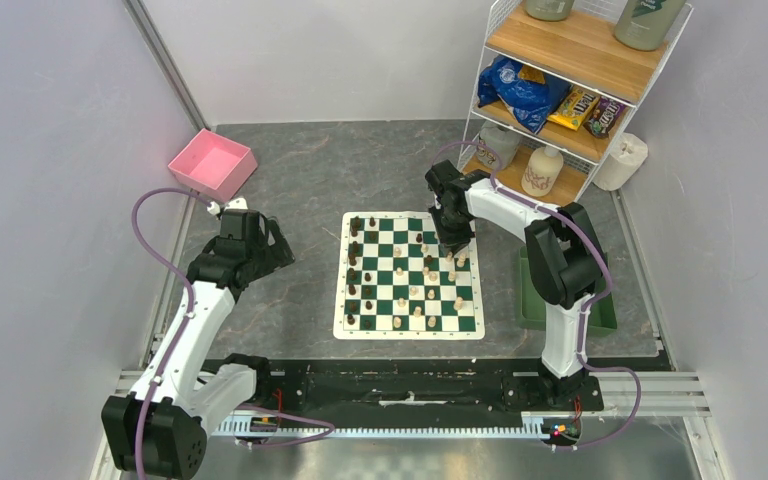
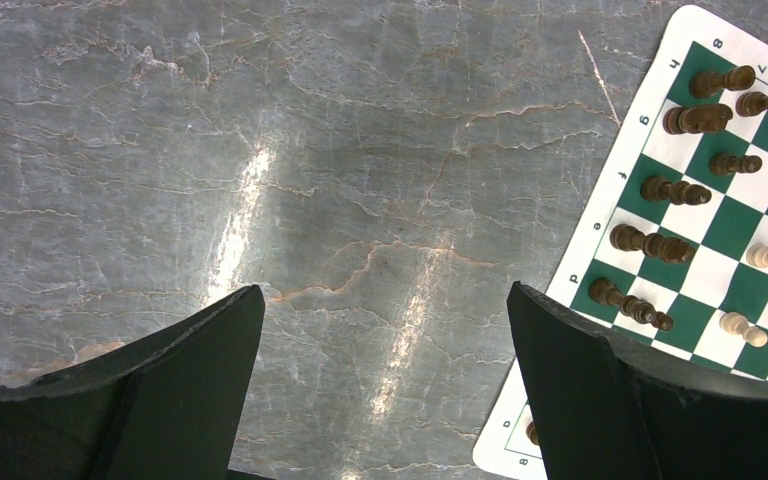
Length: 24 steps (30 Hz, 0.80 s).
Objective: Set up the chess pieces on the board
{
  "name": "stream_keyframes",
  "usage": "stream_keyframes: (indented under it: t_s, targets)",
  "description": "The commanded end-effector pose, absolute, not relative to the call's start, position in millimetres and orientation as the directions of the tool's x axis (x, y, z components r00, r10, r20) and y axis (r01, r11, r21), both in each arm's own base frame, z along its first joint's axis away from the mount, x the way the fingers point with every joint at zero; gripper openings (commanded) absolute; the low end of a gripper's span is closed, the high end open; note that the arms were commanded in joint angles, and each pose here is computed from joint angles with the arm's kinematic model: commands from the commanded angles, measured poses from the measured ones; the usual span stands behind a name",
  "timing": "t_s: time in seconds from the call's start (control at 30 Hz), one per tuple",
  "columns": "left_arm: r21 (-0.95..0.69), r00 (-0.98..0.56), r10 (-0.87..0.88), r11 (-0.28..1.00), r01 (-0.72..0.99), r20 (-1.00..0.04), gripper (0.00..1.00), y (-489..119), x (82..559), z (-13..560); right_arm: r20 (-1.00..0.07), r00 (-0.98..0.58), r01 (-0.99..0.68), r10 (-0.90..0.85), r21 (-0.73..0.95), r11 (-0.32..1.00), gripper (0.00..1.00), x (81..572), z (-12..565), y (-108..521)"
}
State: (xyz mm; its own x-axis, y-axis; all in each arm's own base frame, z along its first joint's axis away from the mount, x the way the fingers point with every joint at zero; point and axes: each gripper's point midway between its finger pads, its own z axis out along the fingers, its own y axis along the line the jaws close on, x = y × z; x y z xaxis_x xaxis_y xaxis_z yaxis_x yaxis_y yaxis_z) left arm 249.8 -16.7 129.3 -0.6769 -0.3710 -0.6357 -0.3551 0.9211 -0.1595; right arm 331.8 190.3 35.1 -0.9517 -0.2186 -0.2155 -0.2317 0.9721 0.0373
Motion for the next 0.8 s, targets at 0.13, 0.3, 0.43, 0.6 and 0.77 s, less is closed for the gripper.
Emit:
stream_keyframes:
  t_s: [0.13,0.3,0.43,0.6,0.77]
  targets:
    - [-0.166,-0.656,-0.353,0.929,-0.332,-0.667,0.99,-17.0,257.0,143.3,-0.244,-0.944,-0.241,-0.223,0.047,0.969,0.26,338.9,48.8,194.8]
    - [-0.166,-0.657,-0.353,0.929,-0.331,-0.666,0.99,-17.1,257.3,143.5,-0.264,-0.94,-0.24,-0.218,0.055,0.969,0.21,341.5,56.5,197.0]
    - [-0.166,-0.656,-0.354,0.928,-0.332,-0.667,0.98,-17.0,257.3,143.7,-0.301,-0.931,-0.235,-0.209,0.054,0.97,0.21,348.1,68.8,197.5]
    - [-0.165,-0.656,-0.352,0.929,-0.331,-0.667,0.98,-16.9,257.1,143.6,-0.357,-0.916,-0.208,-0.183,0.033,0.978,0.21,363.2,85.9,191.4]
    - [-0.167,-0.654,-0.354,0.928,-0.332,-0.669,0.98,-16.7,256.9,144.1,-0.367,-0.92,-0.156,-0.14,0.015,0.988,0.21,379.7,89.6,176.5]
